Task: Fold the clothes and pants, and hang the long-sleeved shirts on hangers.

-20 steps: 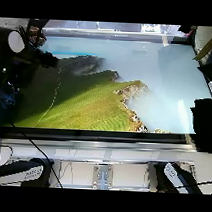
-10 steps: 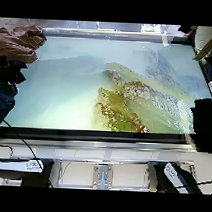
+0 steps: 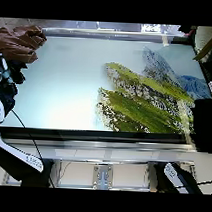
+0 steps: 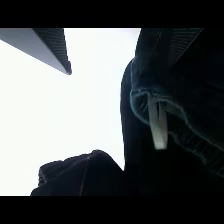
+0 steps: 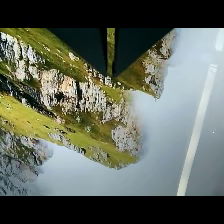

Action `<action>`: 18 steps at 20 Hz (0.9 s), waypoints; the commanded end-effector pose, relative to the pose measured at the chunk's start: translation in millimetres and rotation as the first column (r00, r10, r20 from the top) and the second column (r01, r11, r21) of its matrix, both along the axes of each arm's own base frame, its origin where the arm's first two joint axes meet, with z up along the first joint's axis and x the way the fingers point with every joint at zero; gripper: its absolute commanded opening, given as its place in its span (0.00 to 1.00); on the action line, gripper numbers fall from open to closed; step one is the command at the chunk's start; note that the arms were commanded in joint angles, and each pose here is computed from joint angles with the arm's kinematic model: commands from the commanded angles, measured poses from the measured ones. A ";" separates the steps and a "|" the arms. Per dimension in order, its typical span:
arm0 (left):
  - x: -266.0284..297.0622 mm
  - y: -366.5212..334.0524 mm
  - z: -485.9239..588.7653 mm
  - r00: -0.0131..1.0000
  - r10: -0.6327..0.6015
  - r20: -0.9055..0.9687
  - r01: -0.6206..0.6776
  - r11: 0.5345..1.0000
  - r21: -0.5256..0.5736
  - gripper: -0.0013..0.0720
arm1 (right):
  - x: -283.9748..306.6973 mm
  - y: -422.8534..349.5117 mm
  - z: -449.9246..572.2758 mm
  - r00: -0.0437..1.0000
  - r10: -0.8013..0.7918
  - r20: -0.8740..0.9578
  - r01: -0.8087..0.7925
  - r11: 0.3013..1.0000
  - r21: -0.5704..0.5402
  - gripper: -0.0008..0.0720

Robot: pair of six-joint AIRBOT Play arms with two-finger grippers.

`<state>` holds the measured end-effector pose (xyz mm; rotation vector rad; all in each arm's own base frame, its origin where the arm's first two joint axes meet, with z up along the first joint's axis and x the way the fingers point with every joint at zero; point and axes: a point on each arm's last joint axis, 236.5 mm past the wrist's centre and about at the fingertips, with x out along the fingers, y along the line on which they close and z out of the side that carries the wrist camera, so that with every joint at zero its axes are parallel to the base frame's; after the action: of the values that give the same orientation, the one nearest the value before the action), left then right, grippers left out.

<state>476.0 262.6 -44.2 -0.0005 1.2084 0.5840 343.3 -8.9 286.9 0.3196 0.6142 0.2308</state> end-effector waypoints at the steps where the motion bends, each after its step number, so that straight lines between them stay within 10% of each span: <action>1: 15.0 7.7 -19.5 0.998 -0.054 -0.018 0.055 0.995 0.084 0.97 | -1.0 0.4 -1.1 1.000 0.001 -0.008 -0.001 1.000 0.001 0.15; 12: -32.1 46.7 -7.5 0.981 0.055 -0.185 -0.012 0.974 0.226 0.96 | -2.8 -16.9 -12.1 0.998 -0.045 -0.041 0.042 0.997 -0.069 0.26; 13: -36.4 48.1 -7.9 0.978 0.066 -0.196 -0.021 0.974 0.224 0.83 | -2.8 -16.8 -11.9 0.998 -0.045 -0.041 0.042 0.997 -0.069 0.26; 15: -48.2 52.0 -8.7 0.969 0.086 -0.231 -0.034 0.975 0.219 0.07 | -2.9 -16.8 -12.2 0.998 -0.045 -0.041 0.042 0.997 -0.069 0.26; 18: -66.0 44.8 3.5 0.945 0.075 -0.318 -0.007 0.977 0.211 0.04 | -2.6 -17.3 -11.8 0.999 -0.030 -0.032 0.026 0.995 -0.093 0.22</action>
<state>429.6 310.9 -49.6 0.2306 1.3774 0.7669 340.8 -24.9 275.3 0.2717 0.6524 0.1675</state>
